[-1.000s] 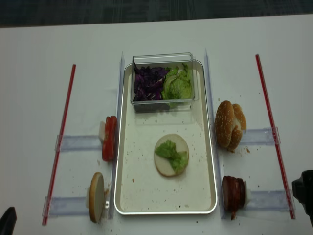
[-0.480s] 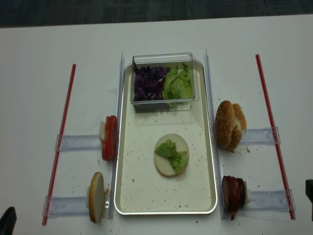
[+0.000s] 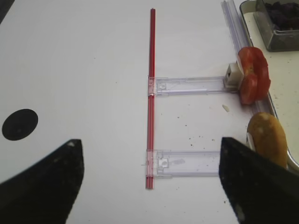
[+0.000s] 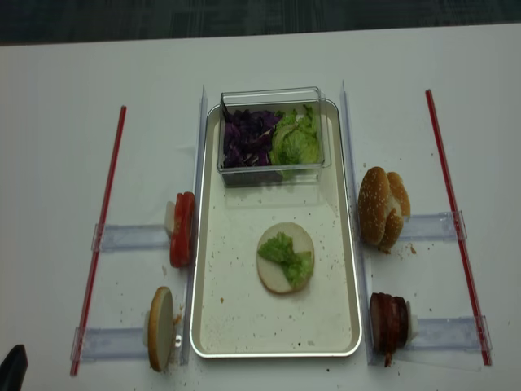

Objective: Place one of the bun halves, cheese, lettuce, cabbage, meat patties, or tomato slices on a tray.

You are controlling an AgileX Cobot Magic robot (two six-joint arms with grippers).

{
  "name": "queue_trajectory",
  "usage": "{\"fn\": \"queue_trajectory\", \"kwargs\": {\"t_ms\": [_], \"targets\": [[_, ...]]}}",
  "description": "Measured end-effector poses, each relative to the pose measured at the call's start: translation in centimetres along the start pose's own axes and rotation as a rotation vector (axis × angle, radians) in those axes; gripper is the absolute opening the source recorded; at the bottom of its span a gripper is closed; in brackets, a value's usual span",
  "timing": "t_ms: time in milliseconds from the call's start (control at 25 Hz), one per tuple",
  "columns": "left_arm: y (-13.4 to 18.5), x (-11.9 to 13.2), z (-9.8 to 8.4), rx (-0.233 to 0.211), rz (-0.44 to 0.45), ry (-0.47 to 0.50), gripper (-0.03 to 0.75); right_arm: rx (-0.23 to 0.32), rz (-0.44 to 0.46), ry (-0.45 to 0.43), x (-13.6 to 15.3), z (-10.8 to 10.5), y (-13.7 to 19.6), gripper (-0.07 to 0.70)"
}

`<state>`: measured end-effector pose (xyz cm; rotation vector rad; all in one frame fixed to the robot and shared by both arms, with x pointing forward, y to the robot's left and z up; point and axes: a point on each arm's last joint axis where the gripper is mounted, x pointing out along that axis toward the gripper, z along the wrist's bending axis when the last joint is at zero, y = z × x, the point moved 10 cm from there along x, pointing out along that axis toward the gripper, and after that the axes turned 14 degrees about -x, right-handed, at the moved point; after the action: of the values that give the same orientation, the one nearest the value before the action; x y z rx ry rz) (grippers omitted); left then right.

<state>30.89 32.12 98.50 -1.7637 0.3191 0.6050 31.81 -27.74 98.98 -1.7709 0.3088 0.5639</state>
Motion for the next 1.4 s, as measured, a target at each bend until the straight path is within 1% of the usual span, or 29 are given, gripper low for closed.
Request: {"fn": "queue_trajectory", "kwargs": {"t_ms": [80, 440, 680, 1400], "targets": [[0.00, 0.00, 0.00, 0.000, 0.000, 0.000, 0.545, 0.000, -0.012, 0.003, -0.14, 0.03, -0.03, 0.606], [0.00, 0.00, 0.00, 0.000, 0.000, 0.000, 0.545, 0.004, -0.013, 0.001, -0.17, 0.08, -0.02, 0.606], [0.00, 0.00, 0.00, 0.000, 0.000, 0.000, 0.545, 0.037, -0.006, 0.019, -0.17, -0.25, 0.12, 0.619], [0.00, 0.00, 0.00, 0.000, 0.000, 0.000, 0.545, 0.050, -0.006, 0.020, -0.17, -0.27, 0.13, 0.625]]}}
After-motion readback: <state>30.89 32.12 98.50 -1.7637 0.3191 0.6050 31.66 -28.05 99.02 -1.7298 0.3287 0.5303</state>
